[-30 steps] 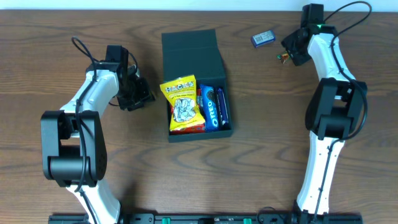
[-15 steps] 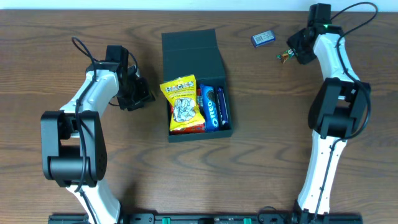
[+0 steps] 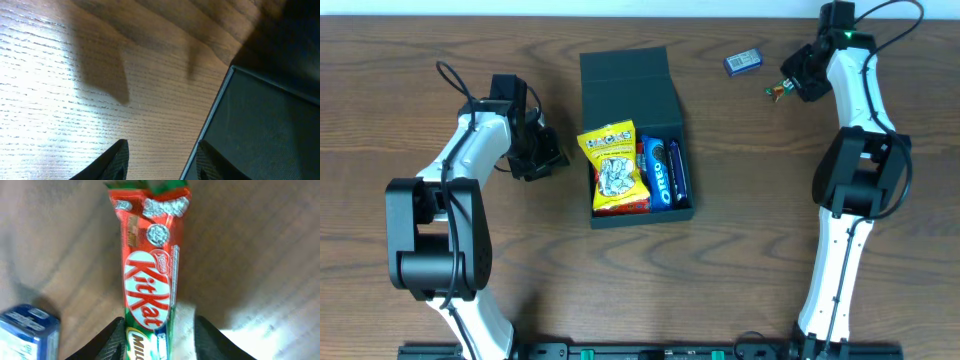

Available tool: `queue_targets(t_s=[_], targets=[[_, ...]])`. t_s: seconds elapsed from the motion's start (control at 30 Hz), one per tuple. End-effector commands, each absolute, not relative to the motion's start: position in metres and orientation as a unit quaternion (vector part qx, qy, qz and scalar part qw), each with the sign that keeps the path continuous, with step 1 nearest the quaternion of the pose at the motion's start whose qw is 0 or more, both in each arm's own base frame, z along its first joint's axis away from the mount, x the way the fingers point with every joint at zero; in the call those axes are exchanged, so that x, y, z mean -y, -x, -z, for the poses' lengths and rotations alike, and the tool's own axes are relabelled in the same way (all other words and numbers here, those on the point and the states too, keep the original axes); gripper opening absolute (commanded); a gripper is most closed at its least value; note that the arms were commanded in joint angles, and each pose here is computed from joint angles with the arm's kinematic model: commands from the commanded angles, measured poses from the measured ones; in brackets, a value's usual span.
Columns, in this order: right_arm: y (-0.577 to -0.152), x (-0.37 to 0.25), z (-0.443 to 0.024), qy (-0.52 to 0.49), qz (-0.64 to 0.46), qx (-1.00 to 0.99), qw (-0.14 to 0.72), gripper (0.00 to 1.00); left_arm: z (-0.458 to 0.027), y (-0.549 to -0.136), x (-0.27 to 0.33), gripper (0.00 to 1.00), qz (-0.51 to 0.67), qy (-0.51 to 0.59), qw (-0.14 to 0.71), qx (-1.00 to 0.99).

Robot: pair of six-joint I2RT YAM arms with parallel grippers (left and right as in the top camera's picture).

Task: Pack container
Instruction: 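Reach the right gripper to the red KitKat Milo bar and grasp it, then carry the KitKat bar into the box, release it, withdraw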

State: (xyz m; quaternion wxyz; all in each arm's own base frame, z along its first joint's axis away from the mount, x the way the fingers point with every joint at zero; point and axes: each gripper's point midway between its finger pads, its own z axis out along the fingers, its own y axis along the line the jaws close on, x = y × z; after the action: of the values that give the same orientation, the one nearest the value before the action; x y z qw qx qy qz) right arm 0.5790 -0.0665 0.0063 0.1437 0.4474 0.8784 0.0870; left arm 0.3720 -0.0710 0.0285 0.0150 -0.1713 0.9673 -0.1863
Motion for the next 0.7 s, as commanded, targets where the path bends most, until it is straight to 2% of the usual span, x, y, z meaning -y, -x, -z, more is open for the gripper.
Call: queue_targets(t_s=[0.0, 0.17, 0.4, 0.67], targets=[[-0.56, 0.07, 0.022, -0.431, -0.055, -0.895, 0.104, 0.43, -0.032, -0.371, 0.069, 0.45, 0.183, 0.161, 0.02, -0.97], [-0.547, 0.073, 0.025, -0.42, -0.033, -0.903, 0.083, 0.43, -0.032, -0.372, 0.069, 0.45, 0.183, 0.153, 0.021, -0.971], [-0.532, 0.074, 0.027, -0.413, -0.016, -0.909, 0.057, 0.29, -0.032, -0.371, 0.069, 0.45, 0.183, 0.151, 0.02, -0.971], [-0.528, 0.073, 0.027, -0.392, -0.012, -0.919, 0.05, 0.25, -0.032, -0.371, 0.069, 0.45, 0.183, 0.15, 0.021, -0.972]])
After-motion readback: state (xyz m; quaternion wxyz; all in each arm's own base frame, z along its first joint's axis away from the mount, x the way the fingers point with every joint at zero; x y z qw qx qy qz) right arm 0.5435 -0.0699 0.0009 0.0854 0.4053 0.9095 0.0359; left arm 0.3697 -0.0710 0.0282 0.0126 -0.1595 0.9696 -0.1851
